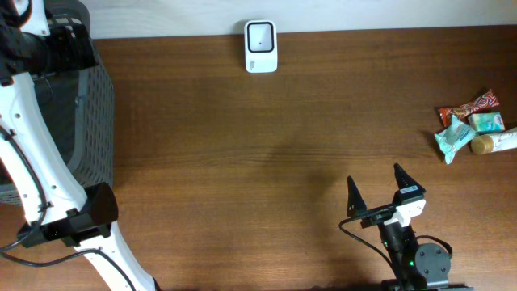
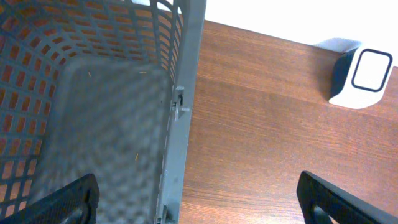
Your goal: Scan the item barcode
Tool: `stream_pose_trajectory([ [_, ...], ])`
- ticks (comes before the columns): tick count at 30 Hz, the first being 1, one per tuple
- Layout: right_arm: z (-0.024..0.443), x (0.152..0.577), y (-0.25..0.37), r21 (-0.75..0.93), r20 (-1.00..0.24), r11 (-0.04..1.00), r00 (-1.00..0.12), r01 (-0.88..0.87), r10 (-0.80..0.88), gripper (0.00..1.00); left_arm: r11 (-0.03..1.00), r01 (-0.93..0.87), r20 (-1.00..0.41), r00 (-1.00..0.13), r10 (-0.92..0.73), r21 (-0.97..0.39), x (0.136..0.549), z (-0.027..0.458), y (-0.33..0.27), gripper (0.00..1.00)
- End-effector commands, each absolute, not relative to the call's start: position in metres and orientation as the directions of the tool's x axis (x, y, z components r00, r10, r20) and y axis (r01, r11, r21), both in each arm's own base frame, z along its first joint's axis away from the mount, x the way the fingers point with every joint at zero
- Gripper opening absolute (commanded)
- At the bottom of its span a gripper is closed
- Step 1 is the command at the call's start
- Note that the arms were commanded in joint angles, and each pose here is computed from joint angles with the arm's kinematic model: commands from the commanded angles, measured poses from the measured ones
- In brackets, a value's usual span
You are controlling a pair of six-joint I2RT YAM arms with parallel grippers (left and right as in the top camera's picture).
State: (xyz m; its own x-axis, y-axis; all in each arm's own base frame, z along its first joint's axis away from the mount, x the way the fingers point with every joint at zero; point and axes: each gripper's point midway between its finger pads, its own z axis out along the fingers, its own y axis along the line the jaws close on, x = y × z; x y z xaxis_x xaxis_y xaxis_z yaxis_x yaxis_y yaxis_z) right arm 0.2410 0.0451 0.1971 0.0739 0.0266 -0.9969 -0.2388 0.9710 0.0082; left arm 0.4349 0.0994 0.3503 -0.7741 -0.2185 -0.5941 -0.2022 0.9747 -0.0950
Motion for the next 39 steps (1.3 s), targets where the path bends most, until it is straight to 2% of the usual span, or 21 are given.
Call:
stream_pose_trajectory([
  [1, 0.191, 0.241, 0.048, -0.024, -0.998, 0.968, 0.068, -0.249, -0.007, 0.99, 0.973, -0.211, -0.615, -0.757, -0.222, -0.091, 0.428, 0.362, 0.100, 0.99],
  [4, 0.159, 0.241, 0.048, 0.001, -0.998, 0.968, -0.062, -0.249, -0.015, 0.99, 0.973, -0.212, -0.615, -0.757, -0.223, -0.092, 0.428, 0.362, 0.100, 0.99],
  [34, 0.160, 0.241, 0.047, 0.000, -0.998, 0.970, -0.059, -0.244, -0.015, 0.99, 0.973, -0.212, -0.615, -0.757, -0.223, -0.092, 0.428, 0.362, 0.100, 0.99],
  [38, 0.160, 0.241, 0.047, 0.000, -0.998, 0.970, -0.059, -0.244, -0.015, 0.99, 0.976, -0.198, -0.649, -0.732, -0.207, -0.088, 0.419, 0.379, 0.093, 0.99],
  [39, 0.160, 0.241, 0.047, 0.000, -0.998, 0.970, -0.059, -0.244, -0.015, 0.99, 0.982, -0.166, -0.689, -0.702, -0.179, -0.086, 0.408, 0.400, 0.078, 0.99],
])
